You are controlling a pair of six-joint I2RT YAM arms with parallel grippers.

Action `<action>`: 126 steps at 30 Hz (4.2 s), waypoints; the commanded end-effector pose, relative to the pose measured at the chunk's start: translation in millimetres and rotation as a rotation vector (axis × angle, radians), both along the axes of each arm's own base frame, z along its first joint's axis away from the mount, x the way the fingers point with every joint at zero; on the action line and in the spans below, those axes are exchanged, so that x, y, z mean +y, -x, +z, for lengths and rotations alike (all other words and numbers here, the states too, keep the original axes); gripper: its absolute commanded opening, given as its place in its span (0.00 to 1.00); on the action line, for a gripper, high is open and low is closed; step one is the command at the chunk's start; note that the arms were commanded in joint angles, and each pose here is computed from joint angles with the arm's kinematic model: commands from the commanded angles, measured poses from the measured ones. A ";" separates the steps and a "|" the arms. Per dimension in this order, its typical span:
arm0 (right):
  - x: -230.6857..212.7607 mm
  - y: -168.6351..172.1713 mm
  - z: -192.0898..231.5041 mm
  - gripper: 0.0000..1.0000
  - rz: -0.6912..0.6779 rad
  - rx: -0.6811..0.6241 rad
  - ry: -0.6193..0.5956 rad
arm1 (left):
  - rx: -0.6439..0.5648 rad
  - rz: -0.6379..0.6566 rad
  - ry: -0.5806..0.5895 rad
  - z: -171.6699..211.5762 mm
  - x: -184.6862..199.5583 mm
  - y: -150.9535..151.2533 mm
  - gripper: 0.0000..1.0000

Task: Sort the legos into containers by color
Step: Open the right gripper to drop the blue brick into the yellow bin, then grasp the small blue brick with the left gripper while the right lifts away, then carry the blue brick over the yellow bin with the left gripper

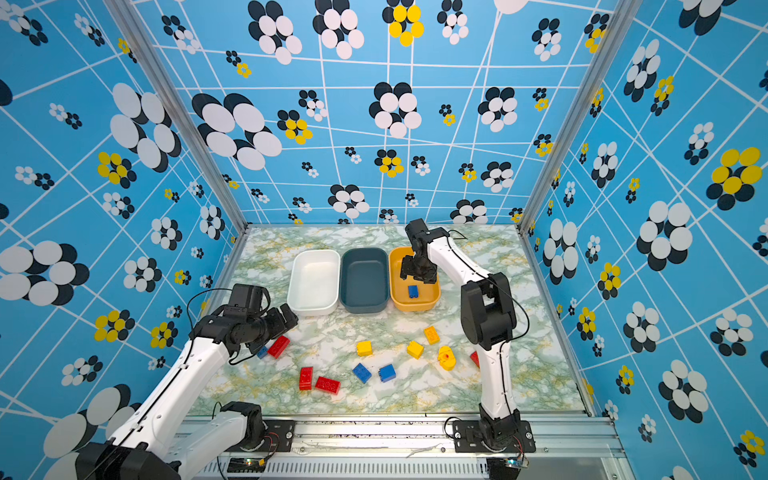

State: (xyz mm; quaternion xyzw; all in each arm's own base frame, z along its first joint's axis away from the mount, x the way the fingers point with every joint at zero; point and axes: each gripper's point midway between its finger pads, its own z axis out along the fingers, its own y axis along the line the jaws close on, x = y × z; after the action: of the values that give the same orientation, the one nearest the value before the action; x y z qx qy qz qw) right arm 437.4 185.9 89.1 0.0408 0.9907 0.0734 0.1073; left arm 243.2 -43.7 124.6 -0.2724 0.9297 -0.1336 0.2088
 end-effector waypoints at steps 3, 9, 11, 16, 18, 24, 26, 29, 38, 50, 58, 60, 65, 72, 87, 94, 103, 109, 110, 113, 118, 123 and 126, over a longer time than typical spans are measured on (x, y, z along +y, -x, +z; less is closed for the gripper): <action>-0.5 19.0 37.4 0.72 0.055 -0.023 -0.023 | 0.071 0.089 -0.052 -7.6 17.7 16.9 0.99; -1.9 39.7 49.4 0.73 0.076 -0.019 -0.057 | 0.103 0.174 -0.091 -13.3 40.3 21.5 0.99; -2.8 46.5 51.5 0.73 0.080 -0.017 -0.067 | 0.120 0.202 -0.095 -18.7 47.8 22.8 0.97; -1.5 61.1 55.8 0.73 0.094 -0.017 -0.117 | 0.149 0.260 -0.061 -42.3 61.4 21.2 0.89; -2.0 66.9 58.1 0.73 0.096 -0.018 -0.136 | 0.164 0.272 -0.060 -52.6 66.3 20.2 0.85; -9.8 82.2 52.4 0.74 0.093 0.012 -0.156 | 0.199 0.284 -0.079 -70.4 78.9 18.7 0.79; -11.2 83.0 53.0 0.74 0.095 0.015 -0.162 | 0.206 0.286 -0.081 -75.9 81.9 18.6 0.77; -13.4 82.0 55.7 0.74 0.091 0.011 -0.170 | 0.224 0.272 -0.093 -83.3 85.5 18.9 0.74; -16.2 82.2 56.6 0.74 0.084 0.015 -0.180 | 0.266 0.231 -0.091 -102.0 91.3 7.6 0.62; -22.3 87.6 55.2 0.75 0.062 0.021 -0.178 | 0.321 0.215 -0.095 -108.4 92.0 7.1 0.38; -24.2 90.3 53.9 0.76 0.055 0.024 -0.180 | 0.313 0.218 -0.106 -102.1 92.3 9.9 0.23; -24.6 92.0 53.3 0.76 0.054 0.025 -0.183 | 0.304 0.221 -0.108 -98.3 92.3 10.7 0.21; -26.5 96.9 52.8 0.82 0.046 0.025 -0.188 | 0.239 0.235 -0.111 -75.6 92.1 5.8 0.19; -31.3 107.1 47.5 0.94 0.010 0.037 -0.220 | 0.083 0.217 -0.105 -25.2 73.2 -10.4 0.17; -53.0 131.8 27.4 0.99 -0.087 0.073 -0.264 | -0.104 -0.095 -0.089 52.5 -57.7 -73.2 0.15; -64.0 138.6 24.4 0.99 -0.121 0.071 -0.262 | -0.150 -0.242 -0.037 67.6 -134.6 -107.8 0.15; -78.0 150.4 24.4 0.99 -0.173 0.058 -0.261 | -0.156 -0.421 0.020 63.5 -228.3 -144.3 0.14; -88.3 157.6 27.4 0.99 -0.195 0.048 -0.251 | -0.166 -0.519 0.049 57.8 -283.8 -167.0 0.14; -90.0 158.8 27.6 0.99 -0.199 0.048 -0.248 | -0.165 -0.532 0.051 56.0 -291.3 -170.2 0.14; -95.0 161.8 29.9 0.99 -0.208 0.040 -0.242 | -0.165 -0.572 0.057 50.9 -312.8 -178.7 0.13; -101.6 165.7 34.3 0.99 -0.222 0.025 -0.232 | -0.141 -0.623 0.076 34.4 -342.3 -185.7 0.13; -105.7 169.3 36.3 0.99 -0.231 0.016 -0.221 | -0.093 -0.660 0.073 10.8 -360.1 -186.3 0.13; -106.5 171.8 36.5 0.99 -0.231 0.015 -0.217 | -0.061 -0.672 0.070 -3.6 -364.4 -184.4 0.13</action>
State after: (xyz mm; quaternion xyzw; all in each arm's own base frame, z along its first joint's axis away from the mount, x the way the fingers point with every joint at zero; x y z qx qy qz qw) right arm 277.5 86.9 131.2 0.1576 0.9637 0.1828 0.1141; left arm 437.1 -404.9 134.4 0.0307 0.9486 -0.2437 0.1996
